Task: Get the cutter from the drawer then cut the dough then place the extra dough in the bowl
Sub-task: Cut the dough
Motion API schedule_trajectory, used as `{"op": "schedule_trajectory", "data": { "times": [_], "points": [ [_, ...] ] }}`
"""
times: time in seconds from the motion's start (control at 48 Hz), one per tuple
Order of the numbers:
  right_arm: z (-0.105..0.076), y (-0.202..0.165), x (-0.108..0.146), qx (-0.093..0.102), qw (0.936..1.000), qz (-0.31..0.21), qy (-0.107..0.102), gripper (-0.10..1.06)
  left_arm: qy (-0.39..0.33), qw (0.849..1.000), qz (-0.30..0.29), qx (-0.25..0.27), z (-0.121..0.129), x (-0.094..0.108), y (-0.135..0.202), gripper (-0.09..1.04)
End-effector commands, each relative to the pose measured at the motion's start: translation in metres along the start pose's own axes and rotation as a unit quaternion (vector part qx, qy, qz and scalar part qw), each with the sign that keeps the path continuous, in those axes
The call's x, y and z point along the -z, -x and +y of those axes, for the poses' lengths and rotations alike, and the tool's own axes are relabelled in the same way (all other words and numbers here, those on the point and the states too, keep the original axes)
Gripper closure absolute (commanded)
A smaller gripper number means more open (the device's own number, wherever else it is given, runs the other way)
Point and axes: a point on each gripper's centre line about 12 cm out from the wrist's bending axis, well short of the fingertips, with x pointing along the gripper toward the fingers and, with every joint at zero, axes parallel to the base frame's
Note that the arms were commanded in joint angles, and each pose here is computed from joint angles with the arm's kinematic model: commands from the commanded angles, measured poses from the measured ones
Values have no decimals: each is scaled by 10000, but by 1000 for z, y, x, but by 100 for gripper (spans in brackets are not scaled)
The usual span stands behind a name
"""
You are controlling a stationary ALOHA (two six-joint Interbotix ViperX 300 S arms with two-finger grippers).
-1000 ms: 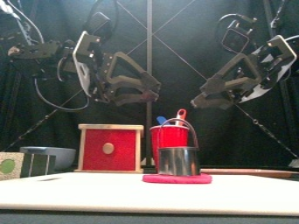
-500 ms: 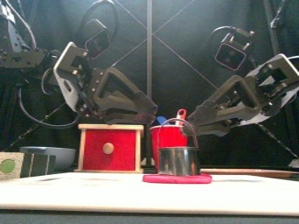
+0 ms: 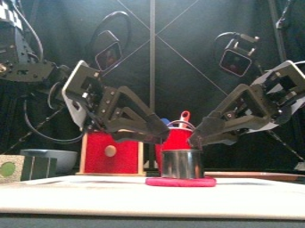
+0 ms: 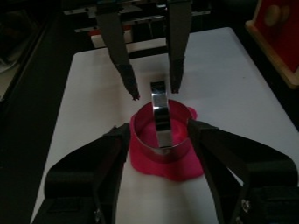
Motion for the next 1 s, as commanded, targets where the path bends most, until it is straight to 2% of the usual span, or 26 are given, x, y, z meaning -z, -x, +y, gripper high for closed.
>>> {"op": "schedule_trajectory", "data": {
  "times": [0.021, 0.417, 0.792, 1.0],
  "points": [
    [4, -2, -10, -46, 9999, -157, -39, 9, 20, 9999, -111, 11, -1, -9, -3, 17],
    [3, -3, -7, -24, 10000, -21, -50, 31, 47, 9999, 99, -32, 4, -6, -7, 18],
    [3, -8, -2, -18, 9997, 237, -32, 32, 55, 9998, 163, -60, 8, -6, -8, 18],
    [3, -9, -3, -16, 9997, 230, -40, 32, 61, 9998, 178, -70, 9, -6, -9, 27]
  ]
}}
